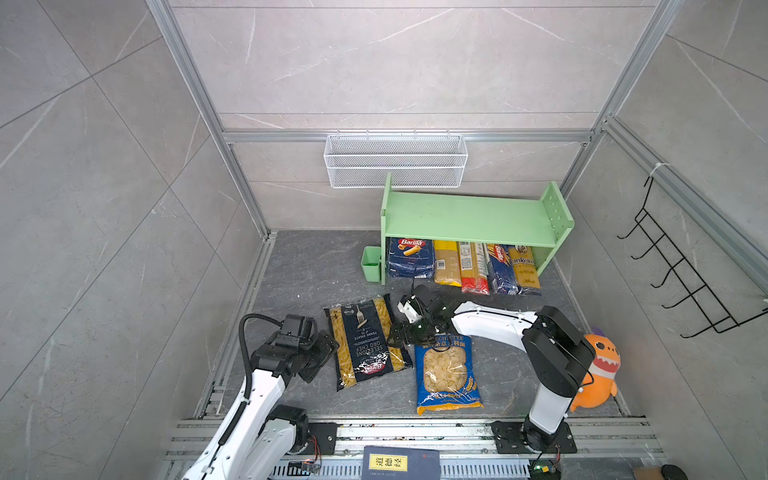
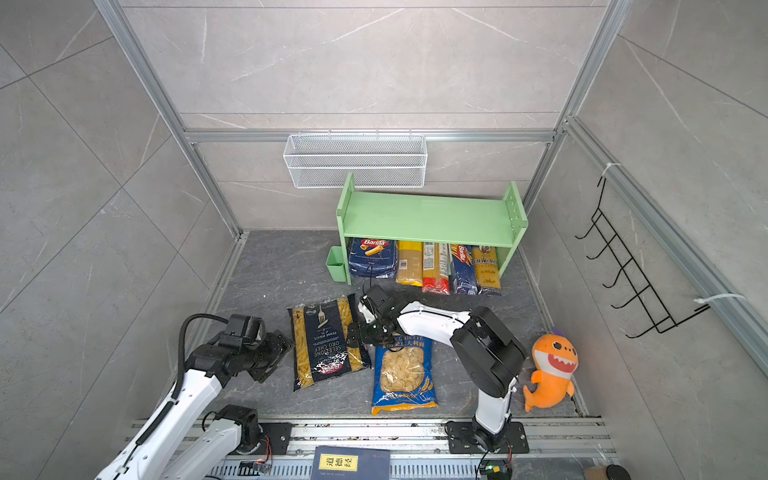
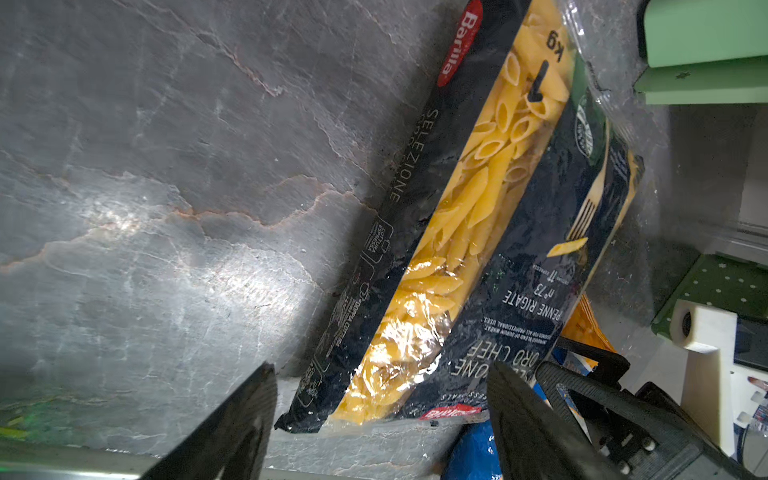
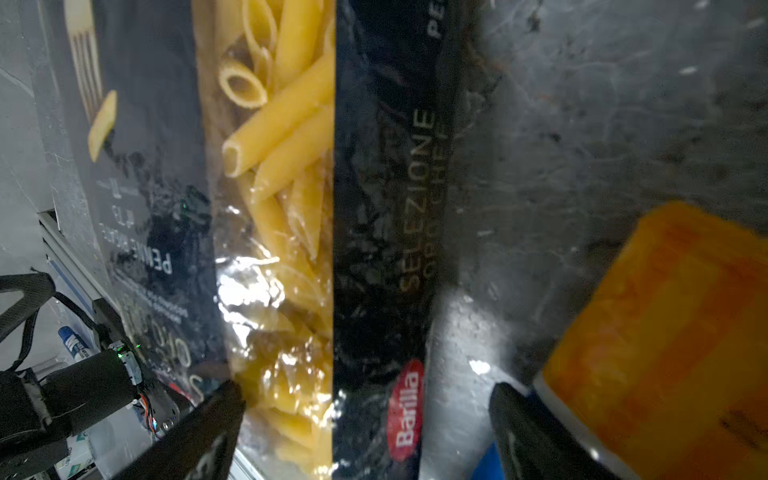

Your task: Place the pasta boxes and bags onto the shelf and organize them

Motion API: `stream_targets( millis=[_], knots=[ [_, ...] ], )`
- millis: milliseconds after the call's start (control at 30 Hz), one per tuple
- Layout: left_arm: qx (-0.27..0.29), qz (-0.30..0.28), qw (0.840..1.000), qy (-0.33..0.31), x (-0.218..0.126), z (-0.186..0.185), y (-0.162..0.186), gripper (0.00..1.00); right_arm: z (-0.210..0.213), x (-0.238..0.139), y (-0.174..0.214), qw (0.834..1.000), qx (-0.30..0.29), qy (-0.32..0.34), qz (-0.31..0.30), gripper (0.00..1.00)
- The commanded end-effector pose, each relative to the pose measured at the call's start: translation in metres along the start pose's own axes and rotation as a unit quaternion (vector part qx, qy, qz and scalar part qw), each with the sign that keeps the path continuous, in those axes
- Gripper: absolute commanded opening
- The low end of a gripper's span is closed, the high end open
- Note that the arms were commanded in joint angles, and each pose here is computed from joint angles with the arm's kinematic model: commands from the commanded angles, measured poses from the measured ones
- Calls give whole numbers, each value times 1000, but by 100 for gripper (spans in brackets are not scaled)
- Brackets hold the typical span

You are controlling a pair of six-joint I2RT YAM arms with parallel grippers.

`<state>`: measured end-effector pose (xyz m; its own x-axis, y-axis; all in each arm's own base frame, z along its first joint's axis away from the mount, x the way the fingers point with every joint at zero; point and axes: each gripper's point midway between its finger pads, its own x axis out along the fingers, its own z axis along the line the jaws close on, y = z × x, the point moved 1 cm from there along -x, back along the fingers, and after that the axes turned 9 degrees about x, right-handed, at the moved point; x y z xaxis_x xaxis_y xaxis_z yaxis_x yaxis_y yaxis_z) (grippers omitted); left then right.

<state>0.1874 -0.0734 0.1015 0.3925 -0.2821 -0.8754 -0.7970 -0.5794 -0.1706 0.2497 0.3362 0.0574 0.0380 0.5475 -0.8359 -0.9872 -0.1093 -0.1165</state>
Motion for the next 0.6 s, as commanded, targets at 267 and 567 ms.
stream_targets(
  millis=[267, 567],
  knots=[
    [31, 9, 999, -2, 29, -12, -15, 68, 27, 36, -11, 997, -14, -68, 34, 94],
    [32, 27, 999, -15, 50, -4, -19, 55, 37, 56, -14, 993, -4, -105, 59, 94]
  ],
)
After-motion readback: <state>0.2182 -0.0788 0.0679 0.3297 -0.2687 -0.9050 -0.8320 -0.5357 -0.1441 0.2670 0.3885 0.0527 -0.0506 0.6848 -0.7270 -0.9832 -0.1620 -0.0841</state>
